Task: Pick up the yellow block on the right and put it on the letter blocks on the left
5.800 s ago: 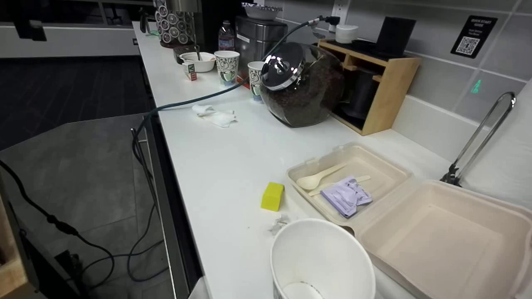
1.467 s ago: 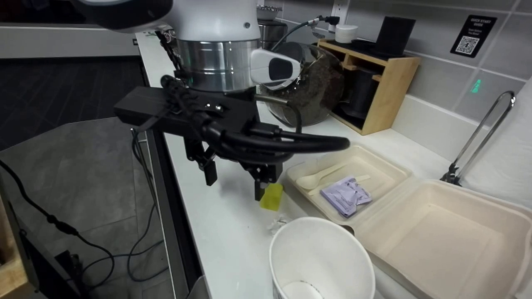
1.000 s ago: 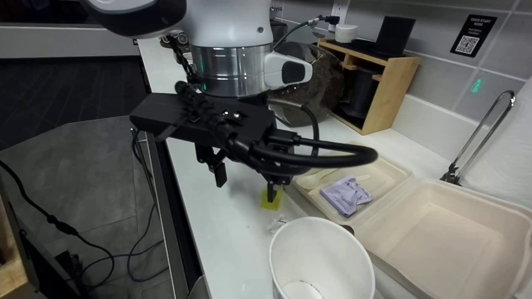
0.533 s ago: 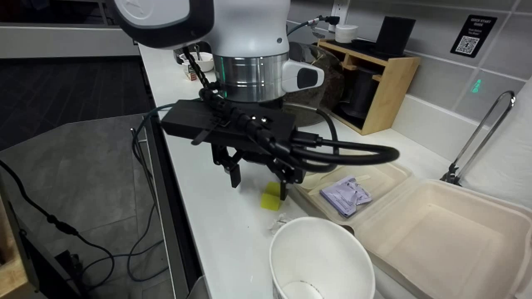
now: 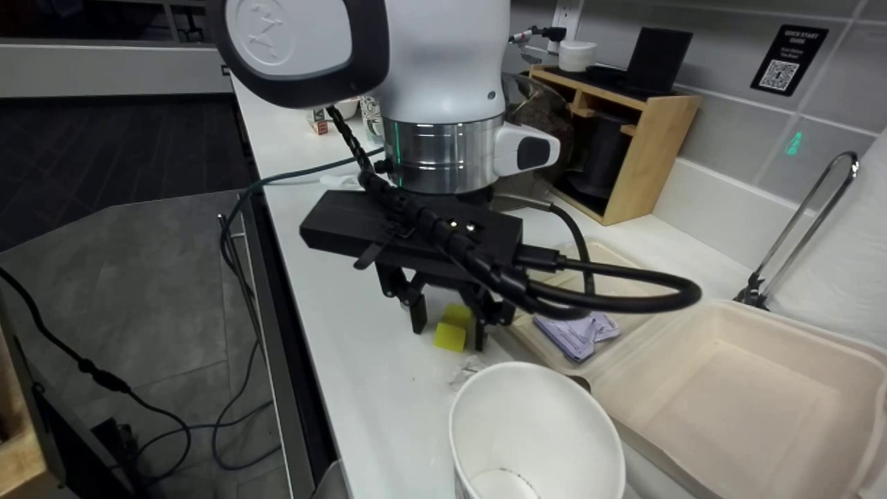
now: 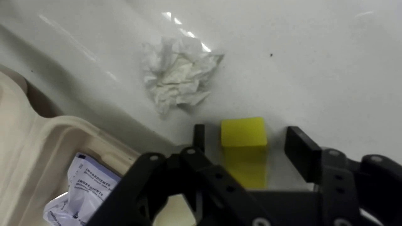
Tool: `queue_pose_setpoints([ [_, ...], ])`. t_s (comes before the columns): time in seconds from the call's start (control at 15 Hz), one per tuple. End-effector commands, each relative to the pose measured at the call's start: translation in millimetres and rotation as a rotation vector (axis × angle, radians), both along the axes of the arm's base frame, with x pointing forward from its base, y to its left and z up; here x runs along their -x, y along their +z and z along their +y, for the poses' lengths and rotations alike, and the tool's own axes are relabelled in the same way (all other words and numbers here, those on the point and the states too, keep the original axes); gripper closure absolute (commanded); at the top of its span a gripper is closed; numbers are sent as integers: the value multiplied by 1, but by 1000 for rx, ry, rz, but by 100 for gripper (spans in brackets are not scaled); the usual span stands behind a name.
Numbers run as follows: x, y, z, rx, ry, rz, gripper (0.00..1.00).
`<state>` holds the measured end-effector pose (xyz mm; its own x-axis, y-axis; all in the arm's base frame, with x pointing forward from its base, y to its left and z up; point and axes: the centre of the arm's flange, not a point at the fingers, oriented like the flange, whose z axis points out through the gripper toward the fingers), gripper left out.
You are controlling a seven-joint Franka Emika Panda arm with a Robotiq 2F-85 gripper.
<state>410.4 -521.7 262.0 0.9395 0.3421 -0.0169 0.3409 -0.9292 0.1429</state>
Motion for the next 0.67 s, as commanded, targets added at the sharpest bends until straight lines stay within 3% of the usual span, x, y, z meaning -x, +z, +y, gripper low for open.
queue_pose_setpoints([
  [0.0, 11, -1, -3, 6, -7, -3, 62],
  [0.2, 25, 7, 6, 3, 2, -1, 87],
  [0.27, 30, 10, 12, 5, 6, 9, 91],
  [0.6, 65, 46, 91, -26, 180, 2, 91],
])
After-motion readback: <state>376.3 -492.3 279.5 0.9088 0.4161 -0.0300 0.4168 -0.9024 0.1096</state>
